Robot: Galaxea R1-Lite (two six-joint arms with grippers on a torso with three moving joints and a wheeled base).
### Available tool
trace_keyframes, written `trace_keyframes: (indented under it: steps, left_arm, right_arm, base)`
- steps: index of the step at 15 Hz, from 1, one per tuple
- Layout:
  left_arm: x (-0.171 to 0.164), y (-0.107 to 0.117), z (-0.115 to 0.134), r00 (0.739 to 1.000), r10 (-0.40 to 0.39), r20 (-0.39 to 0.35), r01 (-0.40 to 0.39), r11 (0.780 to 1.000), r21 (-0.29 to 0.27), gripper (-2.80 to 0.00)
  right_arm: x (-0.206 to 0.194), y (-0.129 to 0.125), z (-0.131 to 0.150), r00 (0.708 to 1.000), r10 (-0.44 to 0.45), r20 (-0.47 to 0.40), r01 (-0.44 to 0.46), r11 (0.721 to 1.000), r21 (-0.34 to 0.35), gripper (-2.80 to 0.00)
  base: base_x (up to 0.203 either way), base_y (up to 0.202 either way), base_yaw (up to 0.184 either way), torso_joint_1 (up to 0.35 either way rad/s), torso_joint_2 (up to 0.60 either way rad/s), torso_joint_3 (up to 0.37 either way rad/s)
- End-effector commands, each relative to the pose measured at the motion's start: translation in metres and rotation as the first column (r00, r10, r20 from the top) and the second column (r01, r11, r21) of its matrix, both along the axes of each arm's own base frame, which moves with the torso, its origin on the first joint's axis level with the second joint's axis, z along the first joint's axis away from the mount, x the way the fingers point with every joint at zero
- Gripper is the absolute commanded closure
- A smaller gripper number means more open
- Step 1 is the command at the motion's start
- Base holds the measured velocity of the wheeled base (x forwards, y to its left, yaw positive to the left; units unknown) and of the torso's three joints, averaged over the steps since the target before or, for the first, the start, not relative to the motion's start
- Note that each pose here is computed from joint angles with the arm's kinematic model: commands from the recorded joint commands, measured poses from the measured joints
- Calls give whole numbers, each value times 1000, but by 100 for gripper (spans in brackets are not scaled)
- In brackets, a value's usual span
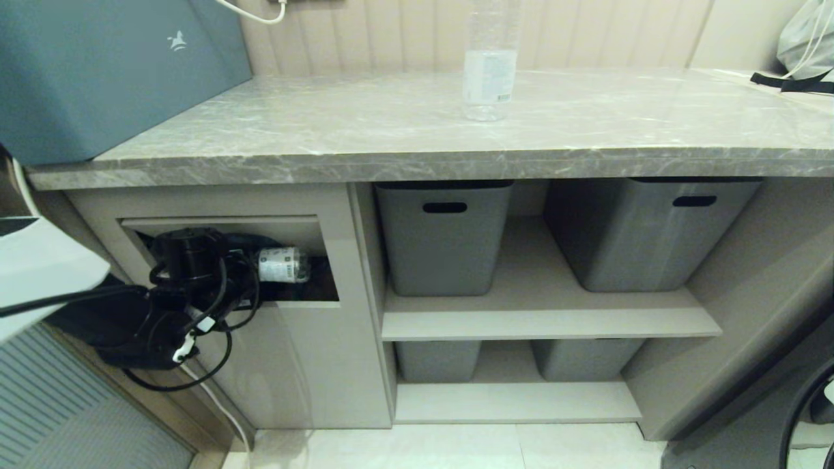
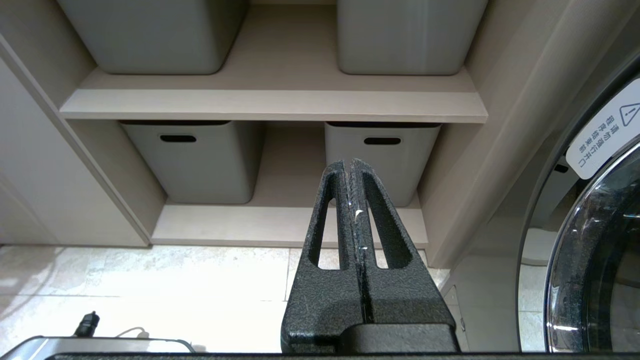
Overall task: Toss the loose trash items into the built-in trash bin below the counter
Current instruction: Put the garbage in the trash can
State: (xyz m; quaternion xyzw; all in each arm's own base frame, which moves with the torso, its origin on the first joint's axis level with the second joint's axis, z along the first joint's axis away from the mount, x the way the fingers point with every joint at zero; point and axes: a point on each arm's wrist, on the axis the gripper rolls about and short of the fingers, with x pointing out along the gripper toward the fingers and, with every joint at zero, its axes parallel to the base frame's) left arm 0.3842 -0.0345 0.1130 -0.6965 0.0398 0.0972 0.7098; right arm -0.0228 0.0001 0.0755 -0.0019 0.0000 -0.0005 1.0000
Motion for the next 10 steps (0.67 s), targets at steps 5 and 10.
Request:
trace_keyframes:
  steps: [5, 10]
  left_arm:
    - [16, -1, 7, 1000, 3, 20, -2, 1000, -11, 0]
    - [19, -2, 11, 999, -5, 32, 6, 1000, -16, 0]
  right_arm:
    - [0, 0, 0, 1000, 1, 0, -1, 1000, -1, 0]
    - [0, 0, 0, 1000, 1, 0, -1, 1000, -1, 0]
  base:
    - [0, 0, 0, 0, 0, 0]
    - [0, 0, 0, 0, 0, 0]
